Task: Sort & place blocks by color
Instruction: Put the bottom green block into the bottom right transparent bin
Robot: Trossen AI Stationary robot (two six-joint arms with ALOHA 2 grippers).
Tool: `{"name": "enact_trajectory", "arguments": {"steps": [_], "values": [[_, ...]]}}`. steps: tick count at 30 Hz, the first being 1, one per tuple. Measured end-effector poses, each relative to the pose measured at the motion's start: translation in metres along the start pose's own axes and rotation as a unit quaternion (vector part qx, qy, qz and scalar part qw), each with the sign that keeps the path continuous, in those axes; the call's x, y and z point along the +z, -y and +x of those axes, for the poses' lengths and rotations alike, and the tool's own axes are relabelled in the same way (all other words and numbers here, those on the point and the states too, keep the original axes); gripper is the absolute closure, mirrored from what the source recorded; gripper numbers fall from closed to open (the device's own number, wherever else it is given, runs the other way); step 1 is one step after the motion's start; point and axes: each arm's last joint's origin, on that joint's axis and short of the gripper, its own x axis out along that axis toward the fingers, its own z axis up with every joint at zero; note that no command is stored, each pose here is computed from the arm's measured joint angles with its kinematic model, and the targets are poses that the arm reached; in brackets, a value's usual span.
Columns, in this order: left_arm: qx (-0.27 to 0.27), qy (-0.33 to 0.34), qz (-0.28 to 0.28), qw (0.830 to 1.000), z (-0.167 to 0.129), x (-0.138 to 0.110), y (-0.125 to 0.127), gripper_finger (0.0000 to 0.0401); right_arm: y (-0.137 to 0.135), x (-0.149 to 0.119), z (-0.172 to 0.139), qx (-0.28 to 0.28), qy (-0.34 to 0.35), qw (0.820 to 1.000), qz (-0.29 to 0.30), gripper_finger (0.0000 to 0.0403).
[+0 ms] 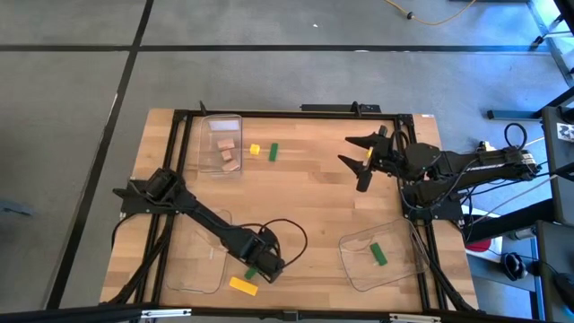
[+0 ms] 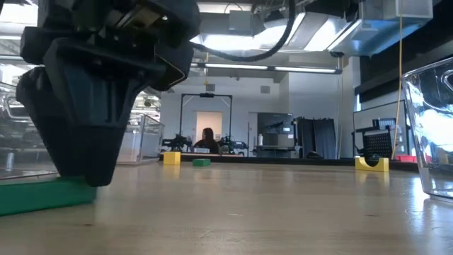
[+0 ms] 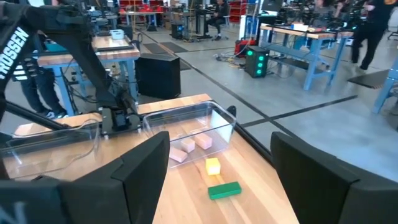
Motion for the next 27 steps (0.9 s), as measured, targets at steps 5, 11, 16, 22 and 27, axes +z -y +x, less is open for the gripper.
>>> {"name": "enact_trajectory", "arguments": {"steps": [5,11,16,22,27], "values": [[0.003,0.001,-0.005,1.000,0.005,0.000,0.000,0.0216,0.002,0.000,0.001,-0.006,0.000,1.000,0.002,0.0122],[0.012,-0.020,0.014,1.000,0.017,-0.006,0.001,0.0216,0.003,-0.001,0.001,-0.009,-0.003,1.000,0.000,0.0122],[0.020,-0.017,0.050,0.998,0.021,-0.011,0.000,0.0216,0.003,-0.001,0.001,-0.009,-0.005,1.000,-0.001,0.0122],[0.028,-0.025,0.057,0.998,0.020,-0.007,-0.002,0.0256,0.003,-0.001,0.001,-0.009,-0.007,1.000,-0.003,0.0122],[0.018,-0.033,0.083,0.996,0.016,-0.001,-0.003,0.0314,0.003,-0.002,0.001,-0.010,-0.009,1.000,-0.003,0.0122]]}}
